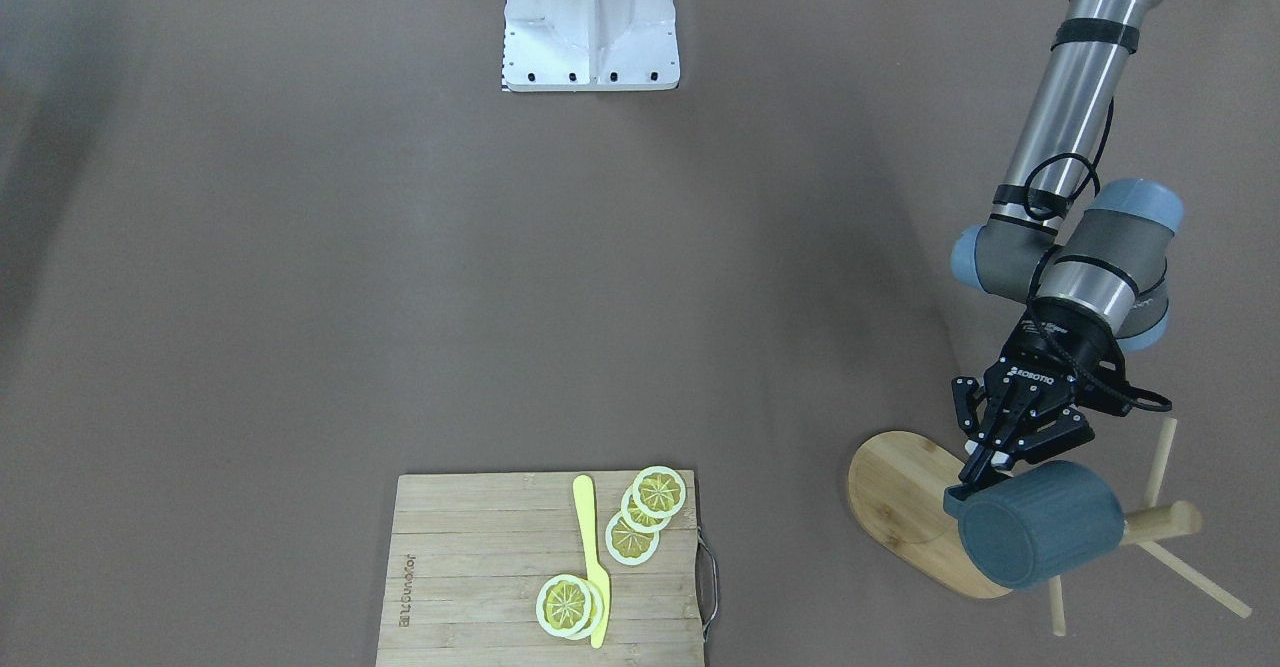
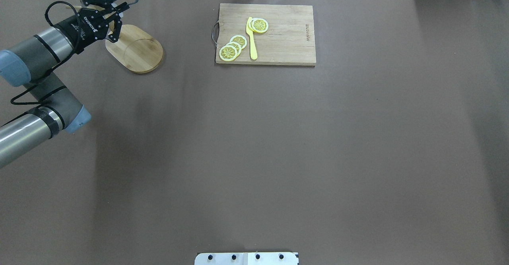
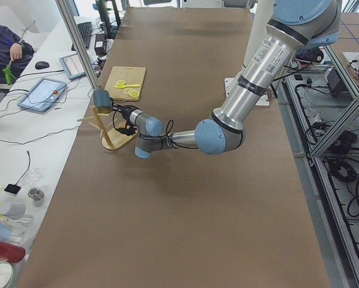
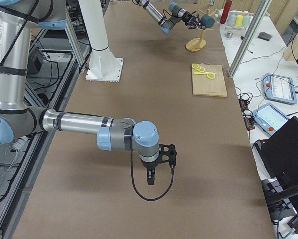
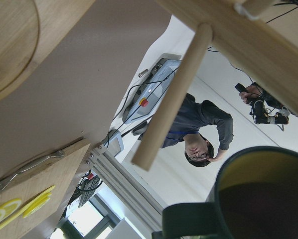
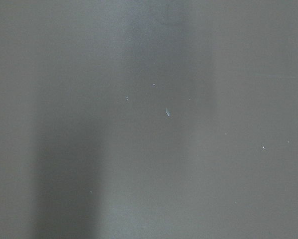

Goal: Hang cup on storage rack
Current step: 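Hook the blue mug's handle onto a peg of the wooden stand, then open the left gripper and pull it back from the hung mug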

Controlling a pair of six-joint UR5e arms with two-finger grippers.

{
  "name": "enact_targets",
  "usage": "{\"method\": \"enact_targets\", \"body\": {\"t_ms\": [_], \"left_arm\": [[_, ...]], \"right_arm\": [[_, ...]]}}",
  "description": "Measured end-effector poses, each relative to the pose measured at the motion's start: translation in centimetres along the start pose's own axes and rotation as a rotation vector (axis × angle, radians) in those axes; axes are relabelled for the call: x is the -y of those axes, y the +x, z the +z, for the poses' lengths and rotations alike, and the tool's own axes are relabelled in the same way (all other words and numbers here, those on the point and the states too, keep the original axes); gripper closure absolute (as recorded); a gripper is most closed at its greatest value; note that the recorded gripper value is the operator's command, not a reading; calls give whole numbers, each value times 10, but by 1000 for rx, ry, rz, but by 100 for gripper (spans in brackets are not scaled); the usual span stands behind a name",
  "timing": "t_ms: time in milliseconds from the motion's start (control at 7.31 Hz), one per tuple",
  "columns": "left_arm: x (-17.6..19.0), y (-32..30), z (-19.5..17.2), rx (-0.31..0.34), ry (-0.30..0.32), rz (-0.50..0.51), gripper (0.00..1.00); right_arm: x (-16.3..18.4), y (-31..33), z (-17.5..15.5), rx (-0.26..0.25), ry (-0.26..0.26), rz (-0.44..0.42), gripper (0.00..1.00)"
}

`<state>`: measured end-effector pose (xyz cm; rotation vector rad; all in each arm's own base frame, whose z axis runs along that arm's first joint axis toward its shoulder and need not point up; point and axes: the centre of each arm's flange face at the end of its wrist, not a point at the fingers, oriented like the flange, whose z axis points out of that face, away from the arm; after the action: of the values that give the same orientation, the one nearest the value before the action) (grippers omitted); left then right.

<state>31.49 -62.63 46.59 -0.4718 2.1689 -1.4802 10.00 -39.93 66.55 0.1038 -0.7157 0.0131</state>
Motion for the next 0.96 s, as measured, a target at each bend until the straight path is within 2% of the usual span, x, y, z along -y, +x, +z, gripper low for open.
{"method": "enact_targets", "body": {"t_ms": [273,410,547,957], "left_arm": [[6,3,-2,-3,13,1,100],[7,4,-2,-4,16,2,86],[8,4,-2,-4,18,2,3],[8,4,-2,-6,19,4,1]], "right_arm": [[0,0,0,0,0,-1,0],[0,0,0,0,0,-1,0],[0,0,0,0,0,-1,0],[0,0,0,0,1,-1,0]]}}
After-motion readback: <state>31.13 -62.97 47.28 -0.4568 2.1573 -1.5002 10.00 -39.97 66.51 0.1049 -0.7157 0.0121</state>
